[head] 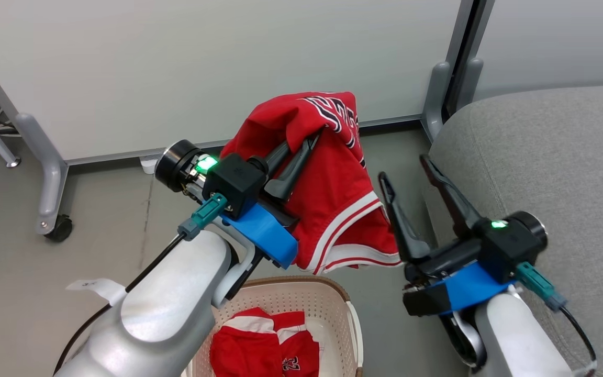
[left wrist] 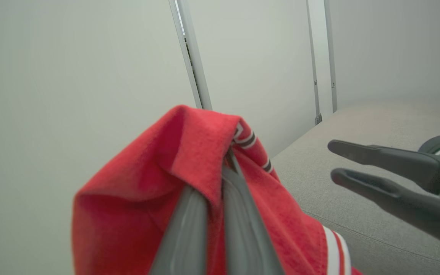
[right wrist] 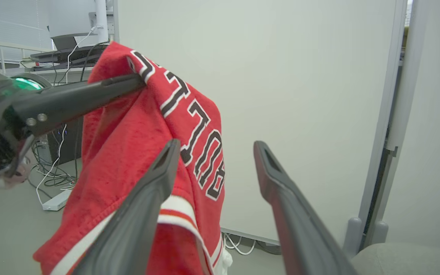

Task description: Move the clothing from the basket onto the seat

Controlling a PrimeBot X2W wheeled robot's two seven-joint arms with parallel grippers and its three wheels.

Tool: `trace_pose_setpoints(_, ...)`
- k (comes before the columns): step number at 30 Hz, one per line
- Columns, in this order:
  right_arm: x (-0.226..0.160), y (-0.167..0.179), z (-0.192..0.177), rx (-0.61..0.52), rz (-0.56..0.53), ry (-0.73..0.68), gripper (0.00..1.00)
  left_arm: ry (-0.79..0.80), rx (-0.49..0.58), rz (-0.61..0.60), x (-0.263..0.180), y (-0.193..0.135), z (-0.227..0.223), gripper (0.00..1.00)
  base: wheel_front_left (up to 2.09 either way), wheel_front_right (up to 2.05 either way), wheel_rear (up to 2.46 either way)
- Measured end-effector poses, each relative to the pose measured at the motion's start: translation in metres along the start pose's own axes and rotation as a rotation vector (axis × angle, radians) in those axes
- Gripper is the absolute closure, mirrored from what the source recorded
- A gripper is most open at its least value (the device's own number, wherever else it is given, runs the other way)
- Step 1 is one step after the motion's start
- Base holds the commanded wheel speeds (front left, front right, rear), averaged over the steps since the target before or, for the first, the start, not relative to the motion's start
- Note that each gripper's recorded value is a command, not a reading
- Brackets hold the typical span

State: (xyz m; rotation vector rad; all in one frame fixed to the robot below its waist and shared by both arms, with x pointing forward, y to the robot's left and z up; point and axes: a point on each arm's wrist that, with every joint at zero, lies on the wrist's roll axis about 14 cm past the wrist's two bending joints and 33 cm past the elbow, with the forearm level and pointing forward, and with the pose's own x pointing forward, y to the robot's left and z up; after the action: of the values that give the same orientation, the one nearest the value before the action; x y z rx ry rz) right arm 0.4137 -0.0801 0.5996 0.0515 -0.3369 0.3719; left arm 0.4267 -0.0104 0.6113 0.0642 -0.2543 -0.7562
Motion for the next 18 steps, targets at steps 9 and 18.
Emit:
trace_pose_setpoints(9, 0.033, 0.036, -0.017, 0.034, 0.136, 0.041, 0.00, 0.006, -0.015, -0.007, 0.003, -0.001, -0.008, 1.00, 0.00, 0.00, 0.00)
trace_pose_setpoints(18, 0.045, 0.048, -0.050, 0.041, 0.190, 0.140, 0.00, -0.003, -0.013, -0.035, 0.007, -0.008, -0.008, 1.00, 0.00, 0.00, 0.00)
